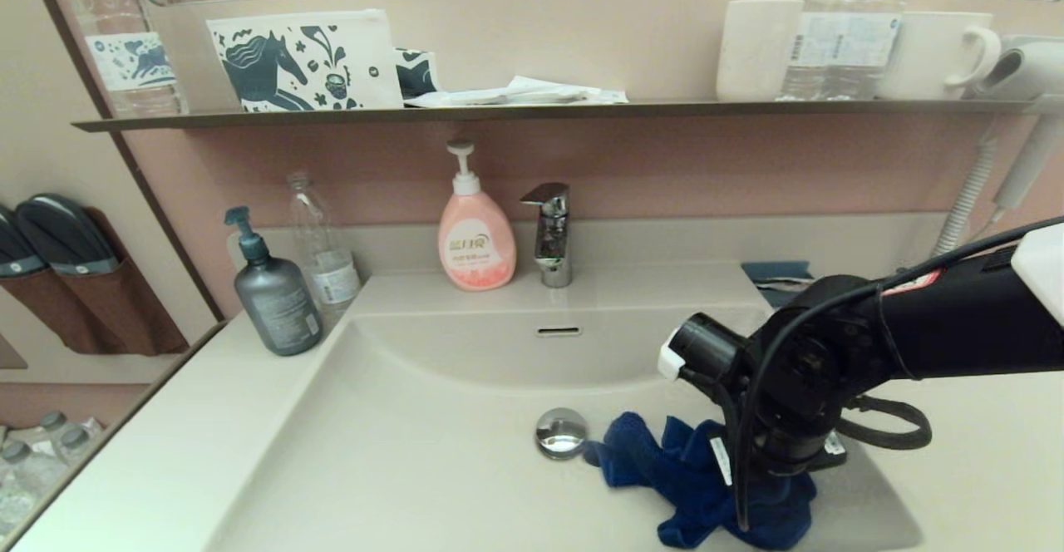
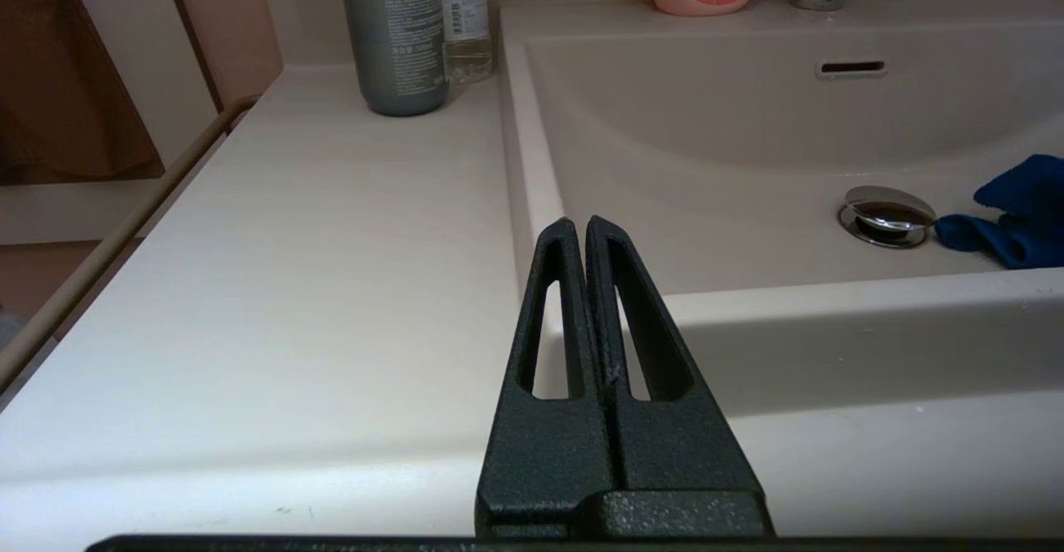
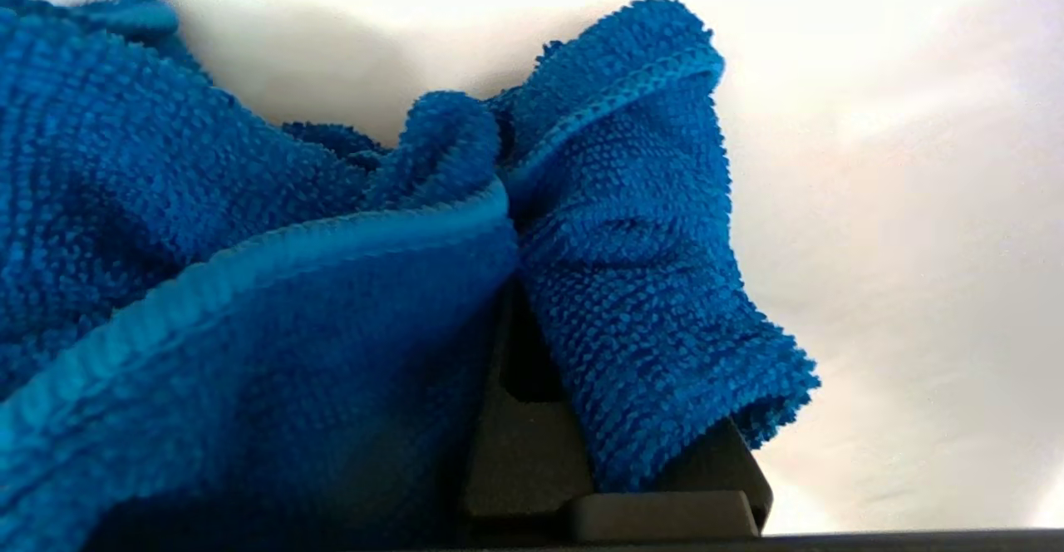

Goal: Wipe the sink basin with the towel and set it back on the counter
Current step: Wipe the sink

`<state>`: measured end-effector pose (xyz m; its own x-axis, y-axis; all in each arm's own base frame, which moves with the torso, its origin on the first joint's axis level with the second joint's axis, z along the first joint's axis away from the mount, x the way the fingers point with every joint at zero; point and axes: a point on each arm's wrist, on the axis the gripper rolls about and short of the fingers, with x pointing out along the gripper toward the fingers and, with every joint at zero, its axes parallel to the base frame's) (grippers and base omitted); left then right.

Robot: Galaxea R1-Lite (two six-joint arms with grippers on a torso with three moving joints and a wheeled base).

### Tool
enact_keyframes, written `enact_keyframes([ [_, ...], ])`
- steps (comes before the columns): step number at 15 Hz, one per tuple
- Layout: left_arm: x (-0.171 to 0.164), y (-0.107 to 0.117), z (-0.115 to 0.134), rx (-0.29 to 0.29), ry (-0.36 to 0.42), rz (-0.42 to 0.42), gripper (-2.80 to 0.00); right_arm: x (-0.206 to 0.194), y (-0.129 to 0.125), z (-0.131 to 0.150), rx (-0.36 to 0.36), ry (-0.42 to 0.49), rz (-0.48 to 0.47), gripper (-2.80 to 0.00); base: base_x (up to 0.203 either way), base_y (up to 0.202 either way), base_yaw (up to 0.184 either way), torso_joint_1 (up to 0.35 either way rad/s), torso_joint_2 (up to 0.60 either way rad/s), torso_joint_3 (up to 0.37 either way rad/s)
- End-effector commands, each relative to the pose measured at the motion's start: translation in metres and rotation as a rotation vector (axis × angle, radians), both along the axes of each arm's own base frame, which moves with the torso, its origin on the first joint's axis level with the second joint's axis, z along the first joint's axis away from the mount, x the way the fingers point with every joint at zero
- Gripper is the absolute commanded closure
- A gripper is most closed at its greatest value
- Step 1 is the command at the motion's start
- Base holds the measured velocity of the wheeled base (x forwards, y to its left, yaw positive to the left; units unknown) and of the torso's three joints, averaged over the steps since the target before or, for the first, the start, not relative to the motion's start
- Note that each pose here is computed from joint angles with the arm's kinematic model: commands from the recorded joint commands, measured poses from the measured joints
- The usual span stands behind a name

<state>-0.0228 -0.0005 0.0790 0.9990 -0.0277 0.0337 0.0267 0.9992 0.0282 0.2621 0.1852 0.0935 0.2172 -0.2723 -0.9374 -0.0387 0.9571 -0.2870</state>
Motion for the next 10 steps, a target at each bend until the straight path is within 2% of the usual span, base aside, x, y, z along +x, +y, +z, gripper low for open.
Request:
enact_keyframes([
  [1, 0.000, 0.000, 0.000, 0.000, 0.000, 0.000, 0.00, -0.008, 0.021, -0.024, 0.029, 0.109, 0.037, 0.00, 0.000, 0.000, 0.000, 0.000, 0.00, 0.000],
  [3, 0.000, 0.000, 0.000, 0.000, 0.000, 0.000, 0.00, -0.012, 0.043, -0.026, 0.120, 0.156, 0.076, 0.00, 0.000, 0.000, 0.000, 0.000, 0.00, 0.000],
  [6, 0.000, 0.000, 0.000, 0.000, 0.000, 0.000, 0.00, -0.012, 0.082, -0.020, 0.249, 0.160, 0.119, 0.00, 0.000, 0.000, 0.000, 0.000, 0.00, 0.000],
  [10, 0.000, 0.000, 0.000, 0.000, -0.001, 0.000, 0.00, -0.008, 0.147, -0.030, 0.342, 0.118, 0.216, 0.00, 0.000, 0.000, 0.000, 0.000, 0.00, 0.000],
])
